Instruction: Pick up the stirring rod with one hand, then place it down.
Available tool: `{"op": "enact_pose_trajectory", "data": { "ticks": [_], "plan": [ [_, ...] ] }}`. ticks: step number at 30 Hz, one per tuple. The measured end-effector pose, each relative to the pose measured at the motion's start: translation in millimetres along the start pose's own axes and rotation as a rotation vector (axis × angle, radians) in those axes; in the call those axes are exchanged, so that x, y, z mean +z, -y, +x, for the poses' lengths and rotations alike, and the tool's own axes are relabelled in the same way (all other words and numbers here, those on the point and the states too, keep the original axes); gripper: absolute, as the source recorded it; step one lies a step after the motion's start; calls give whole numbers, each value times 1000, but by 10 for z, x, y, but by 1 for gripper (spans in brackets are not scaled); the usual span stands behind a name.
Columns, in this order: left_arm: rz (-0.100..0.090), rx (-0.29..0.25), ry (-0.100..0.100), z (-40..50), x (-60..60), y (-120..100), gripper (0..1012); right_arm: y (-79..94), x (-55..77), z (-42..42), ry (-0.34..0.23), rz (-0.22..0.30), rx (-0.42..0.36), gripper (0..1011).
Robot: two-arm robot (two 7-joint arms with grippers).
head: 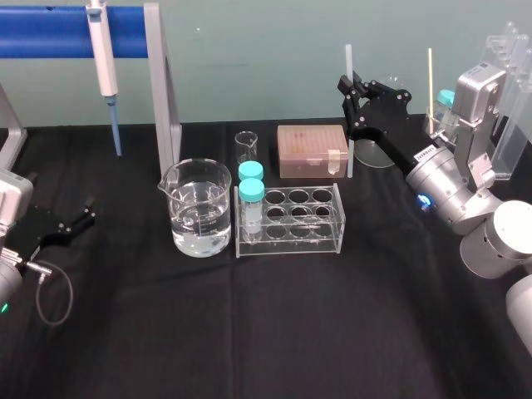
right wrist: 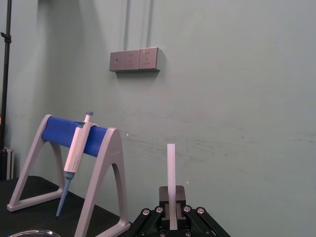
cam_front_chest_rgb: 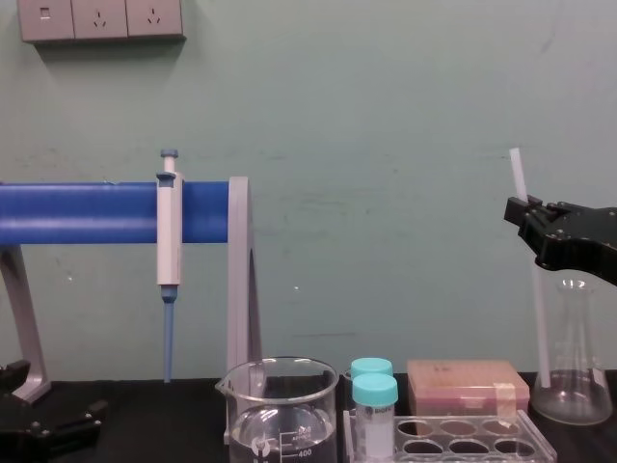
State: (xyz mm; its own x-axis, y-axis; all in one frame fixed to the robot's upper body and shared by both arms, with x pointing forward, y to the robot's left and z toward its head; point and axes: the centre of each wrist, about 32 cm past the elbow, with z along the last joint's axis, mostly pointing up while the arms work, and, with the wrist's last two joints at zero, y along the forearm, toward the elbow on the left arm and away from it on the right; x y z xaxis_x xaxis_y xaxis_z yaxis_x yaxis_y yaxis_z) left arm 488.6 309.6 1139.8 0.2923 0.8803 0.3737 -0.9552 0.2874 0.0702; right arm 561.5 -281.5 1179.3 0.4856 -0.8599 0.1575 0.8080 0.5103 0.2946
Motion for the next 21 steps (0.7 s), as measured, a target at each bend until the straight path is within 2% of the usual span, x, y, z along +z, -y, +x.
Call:
{"op": "enact_pose_trajectory", "data": {
  "ticks": [21],
  "plan": [
    [0,0,0,0,0,0,1000,0,0,0,0,0,1,68]
  ]
}}
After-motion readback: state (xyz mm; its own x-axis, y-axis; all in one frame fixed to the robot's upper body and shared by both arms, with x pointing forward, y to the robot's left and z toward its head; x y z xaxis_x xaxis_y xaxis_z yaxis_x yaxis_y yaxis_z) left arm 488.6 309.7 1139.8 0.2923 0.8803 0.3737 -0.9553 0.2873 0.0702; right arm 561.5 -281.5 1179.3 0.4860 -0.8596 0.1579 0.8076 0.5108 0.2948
